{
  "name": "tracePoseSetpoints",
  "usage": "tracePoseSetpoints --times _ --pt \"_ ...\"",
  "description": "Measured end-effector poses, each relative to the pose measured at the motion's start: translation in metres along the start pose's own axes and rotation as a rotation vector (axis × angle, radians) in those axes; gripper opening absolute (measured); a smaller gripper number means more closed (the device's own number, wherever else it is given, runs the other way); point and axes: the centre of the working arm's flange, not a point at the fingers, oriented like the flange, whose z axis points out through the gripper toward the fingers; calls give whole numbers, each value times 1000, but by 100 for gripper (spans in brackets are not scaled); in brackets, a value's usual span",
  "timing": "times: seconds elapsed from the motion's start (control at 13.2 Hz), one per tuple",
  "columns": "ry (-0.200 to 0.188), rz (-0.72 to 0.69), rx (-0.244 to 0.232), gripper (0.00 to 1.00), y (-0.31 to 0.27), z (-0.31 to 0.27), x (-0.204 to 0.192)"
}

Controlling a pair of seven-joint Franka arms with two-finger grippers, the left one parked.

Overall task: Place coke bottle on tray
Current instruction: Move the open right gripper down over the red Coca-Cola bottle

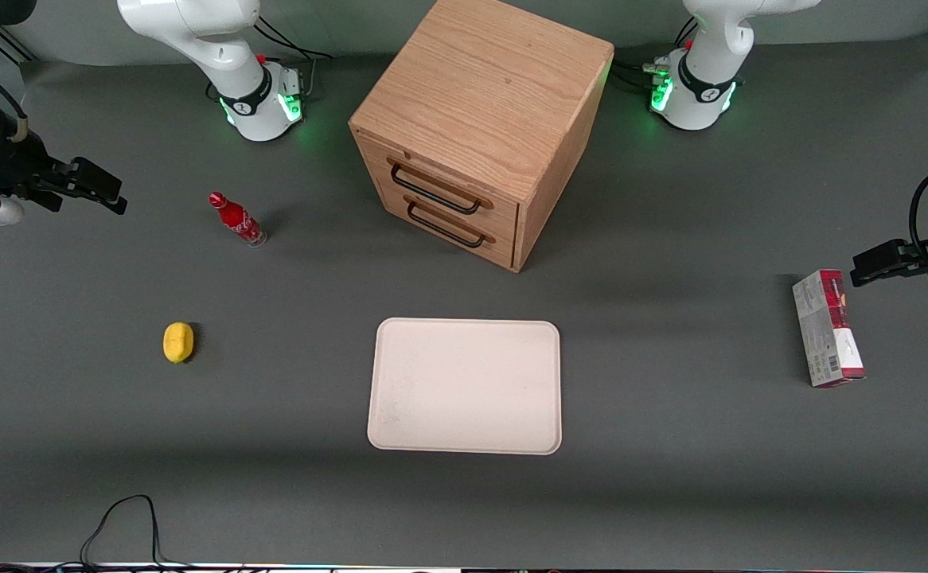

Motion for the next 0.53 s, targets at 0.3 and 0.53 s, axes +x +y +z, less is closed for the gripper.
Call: tracePoseSetpoints --times 0.3,0.53 --pt "-38 -23 -6 100 -11 8 -4" --pt "-149 -36 -23 100 -16 50 -14"
